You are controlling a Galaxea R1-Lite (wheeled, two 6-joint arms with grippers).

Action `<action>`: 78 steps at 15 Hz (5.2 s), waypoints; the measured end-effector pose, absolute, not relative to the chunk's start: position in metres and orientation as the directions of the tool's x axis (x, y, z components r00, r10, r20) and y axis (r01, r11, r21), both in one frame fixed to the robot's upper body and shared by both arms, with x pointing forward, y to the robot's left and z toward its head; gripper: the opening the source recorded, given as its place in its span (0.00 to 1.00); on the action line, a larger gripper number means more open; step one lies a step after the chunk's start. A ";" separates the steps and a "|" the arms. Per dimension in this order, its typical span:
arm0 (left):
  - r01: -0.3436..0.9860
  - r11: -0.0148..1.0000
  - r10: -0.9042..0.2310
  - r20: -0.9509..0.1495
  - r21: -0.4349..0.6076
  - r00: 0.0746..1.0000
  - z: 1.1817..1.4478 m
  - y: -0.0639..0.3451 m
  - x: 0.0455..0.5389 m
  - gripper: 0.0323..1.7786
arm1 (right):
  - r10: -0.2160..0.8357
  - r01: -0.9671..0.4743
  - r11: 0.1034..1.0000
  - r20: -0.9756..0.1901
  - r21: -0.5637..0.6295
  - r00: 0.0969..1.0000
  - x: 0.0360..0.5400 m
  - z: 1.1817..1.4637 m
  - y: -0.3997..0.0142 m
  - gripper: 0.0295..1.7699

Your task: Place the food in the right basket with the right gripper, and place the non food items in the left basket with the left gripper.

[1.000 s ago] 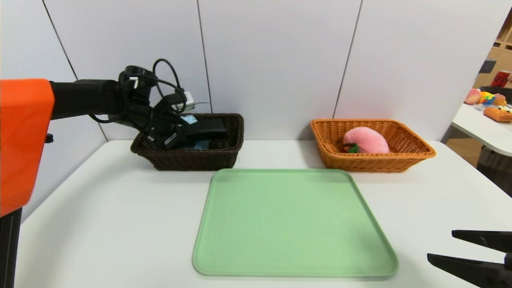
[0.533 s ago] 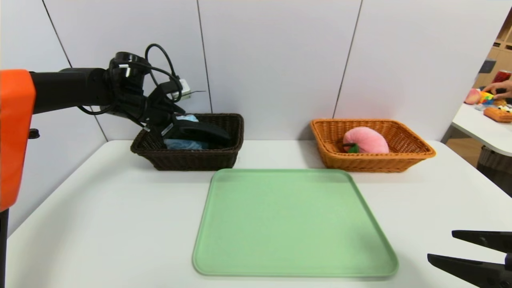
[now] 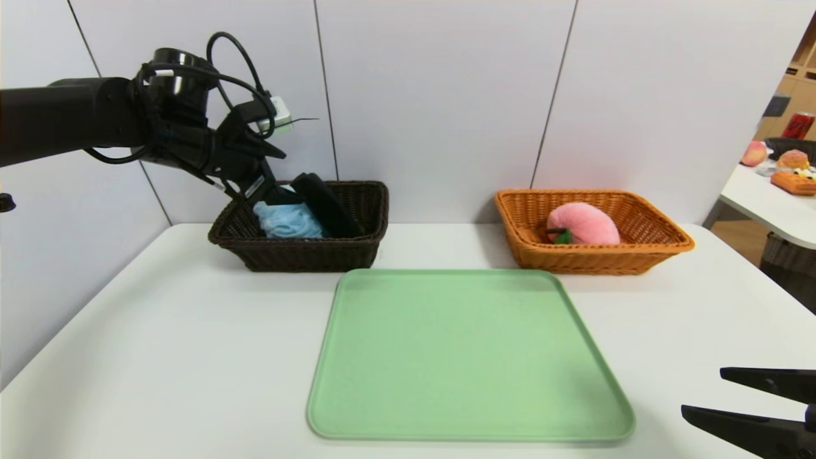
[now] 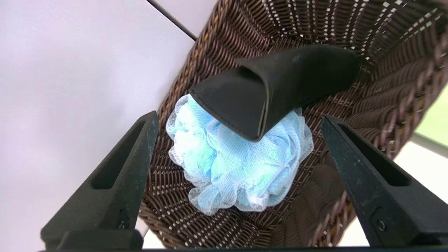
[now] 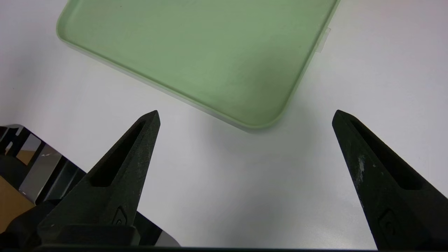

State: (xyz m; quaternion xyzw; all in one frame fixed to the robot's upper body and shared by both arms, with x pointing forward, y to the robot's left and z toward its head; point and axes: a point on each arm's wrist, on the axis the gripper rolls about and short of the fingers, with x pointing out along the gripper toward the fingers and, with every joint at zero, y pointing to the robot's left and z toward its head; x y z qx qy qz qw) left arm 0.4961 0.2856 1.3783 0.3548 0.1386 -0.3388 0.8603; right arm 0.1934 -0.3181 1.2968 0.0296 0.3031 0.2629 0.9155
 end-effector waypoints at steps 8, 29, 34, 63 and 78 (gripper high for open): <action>0.627 0.642 -0.479 -0.408 0.441 0.777 1.428 0.291 0.452 0.94 | 0.499 -0.466 0.860 -0.534 0.208 0.683 0.193 1.298 -0.318 0.96; 0.076 0.997 -0.045 -0.652 0.021 0.757 1.371 0.320 0.261 0.95 | 0.475 -0.470 0.872 -0.462 0.135 0.749 0.158 1.300 -0.321 0.96; 0.060 0.998 -0.045 -0.624 0.004 0.780 1.355 0.324 0.205 0.95 | 0.320 -0.338 0.940 -0.419 0.033 0.850 0.137 1.303 -0.327 0.96; 0.056 0.998 -0.037 -0.461 0.028 0.887 1.244 0.333 0.056 0.95 | -0.001 -0.042 0.988 -0.281 -0.148 0.960 0.012 1.243 -0.337 0.96; -0.023 0.997 0.032 -0.124 0.071 0.992 1.206 0.334 0.066 0.95 | 0.018 -0.016 0.994 0.014 -0.111 1.000 0.032 1.240 -0.337 0.96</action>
